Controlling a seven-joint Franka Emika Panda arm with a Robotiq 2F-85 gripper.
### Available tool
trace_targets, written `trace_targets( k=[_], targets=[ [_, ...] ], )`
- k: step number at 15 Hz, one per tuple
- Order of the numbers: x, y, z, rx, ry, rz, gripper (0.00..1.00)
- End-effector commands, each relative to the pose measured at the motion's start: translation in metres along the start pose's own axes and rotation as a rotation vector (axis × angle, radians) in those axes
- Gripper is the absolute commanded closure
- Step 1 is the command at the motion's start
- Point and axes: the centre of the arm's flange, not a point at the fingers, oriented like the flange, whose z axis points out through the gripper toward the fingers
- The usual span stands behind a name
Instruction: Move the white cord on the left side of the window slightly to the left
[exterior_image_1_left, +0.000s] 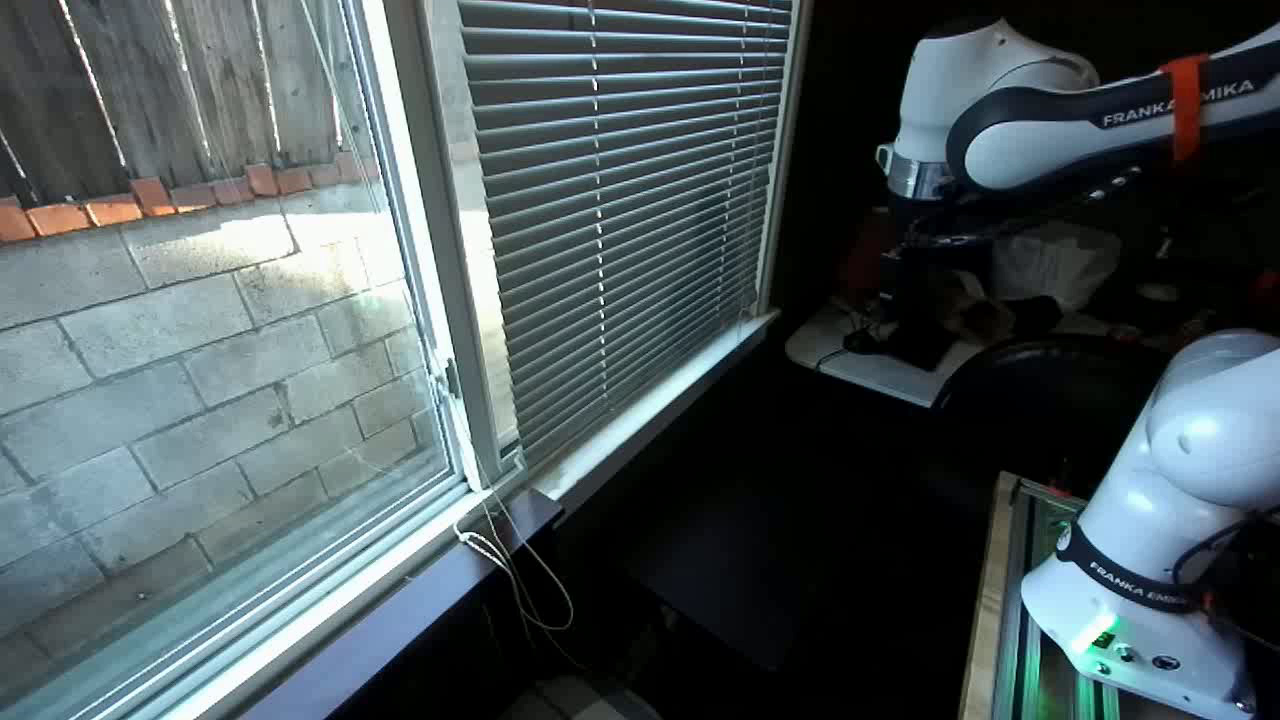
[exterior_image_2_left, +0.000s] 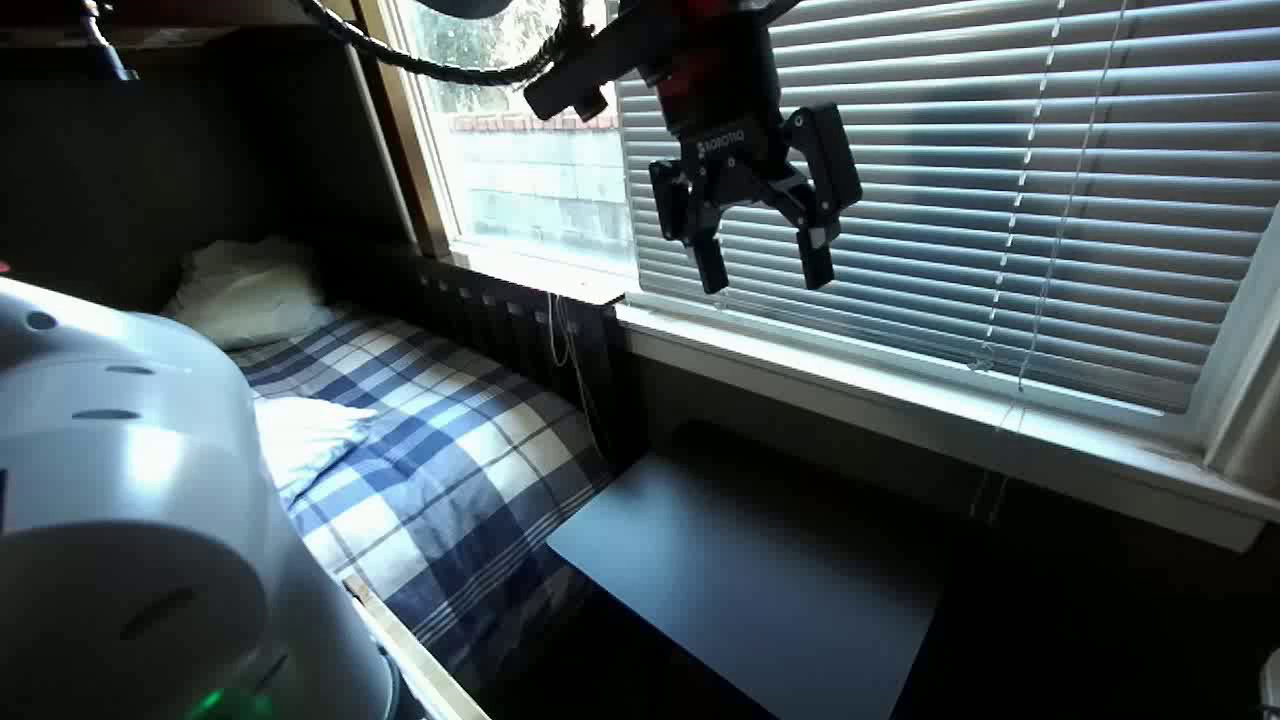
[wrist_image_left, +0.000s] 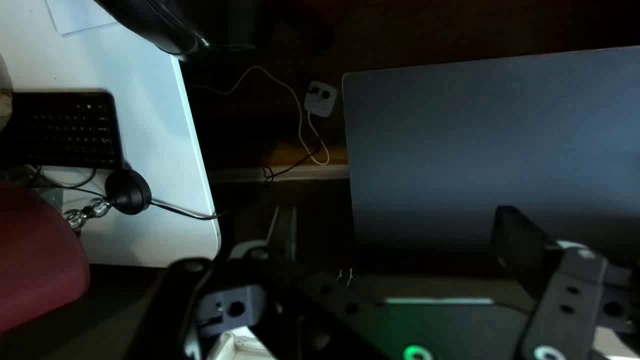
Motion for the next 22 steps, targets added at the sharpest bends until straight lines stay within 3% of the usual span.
trace_targets(
  k=[1, 5, 7, 10, 15, 17, 22],
  targets=[
    [0.0, 0.0, 0.0, 0.0, 0.0, 0.0, 0.0],
    [0.0, 0.0, 0.0, 0.0, -0.001, 0.0, 0.0],
    [0.012, -0.025, -0.005, 0.01, 0.033, -0.168, 0.0],
    [0.011, -0.088, -0.015, 0.041, 0.042, -0.328, 0.0],
    [-0.005, -0.232, -0.038, 0.102, 0.1, -0.607, 0.0],
    [-0.004, -0.282, -0.052, 0.104, 0.165, -0.723, 0.0],
    [0.042, -0.385, -0.081, 0.201, 0.502, -0.879, 0.0]
  ],
)
